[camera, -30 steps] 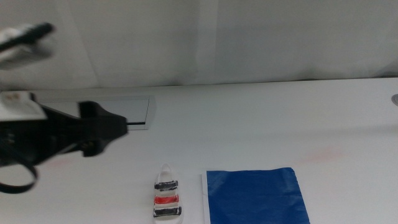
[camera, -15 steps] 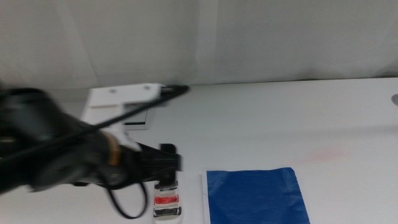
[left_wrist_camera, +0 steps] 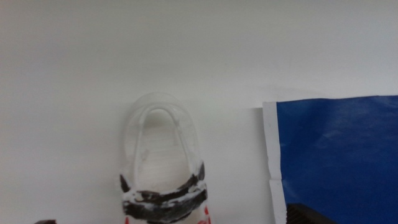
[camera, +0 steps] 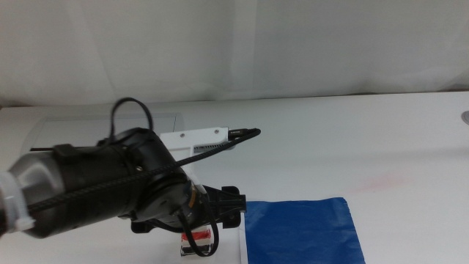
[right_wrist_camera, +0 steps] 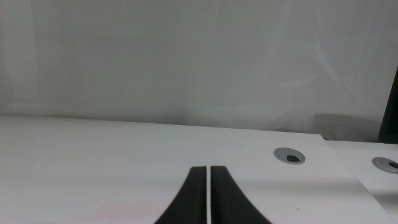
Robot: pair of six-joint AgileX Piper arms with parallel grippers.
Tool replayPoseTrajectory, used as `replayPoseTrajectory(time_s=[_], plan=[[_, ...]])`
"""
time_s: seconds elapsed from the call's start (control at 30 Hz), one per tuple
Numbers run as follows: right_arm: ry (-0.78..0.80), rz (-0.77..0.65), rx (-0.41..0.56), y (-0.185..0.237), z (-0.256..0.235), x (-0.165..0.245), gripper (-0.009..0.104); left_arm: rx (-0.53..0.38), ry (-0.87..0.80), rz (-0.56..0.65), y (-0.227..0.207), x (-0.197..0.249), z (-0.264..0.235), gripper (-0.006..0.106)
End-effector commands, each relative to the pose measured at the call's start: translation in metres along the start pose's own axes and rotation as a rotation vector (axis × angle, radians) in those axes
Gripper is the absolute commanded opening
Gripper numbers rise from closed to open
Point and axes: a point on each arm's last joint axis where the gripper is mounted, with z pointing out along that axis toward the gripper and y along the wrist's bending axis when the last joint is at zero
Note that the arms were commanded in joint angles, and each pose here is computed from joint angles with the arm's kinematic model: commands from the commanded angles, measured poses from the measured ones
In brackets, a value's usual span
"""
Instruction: Use one arm to grab the shoe from the table and place it on the mat.
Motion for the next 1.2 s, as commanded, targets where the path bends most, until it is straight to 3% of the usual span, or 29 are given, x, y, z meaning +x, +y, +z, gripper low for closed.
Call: replayPoseTrajectory(time_s=[0.0,0.47,0.7,1.03,1.17], plan=[[0.023,-0.013,-0.005,0.002,0.001,0.012,-0.002,0.011,-0.006,-0.027,-0.005,-0.001,0.005,0.09],[0.023,-0.013,-0.005,0.002,0.001,0.012,-0.002,-0.057,0.035,-0.044,-0.007,0.003,0.044,0.09],[0.023,-0.013,-0.005,0.002,0.001,0.012,-0.002,-0.046,0.032,-0.119,-0.005,0.0,0.051,0.09],[0.023,-0.013,-0.005,0.002,0.001,0.012,-0.002,-0.048,0.037,-0.136,-0.005,0.0,0.052,0.09],[0.023,-0.013,-0.005,0.002,0.001,0.012,-0.002,-0.068,0.067,-0.152,-0.004,0.004,0.057,0.08]])
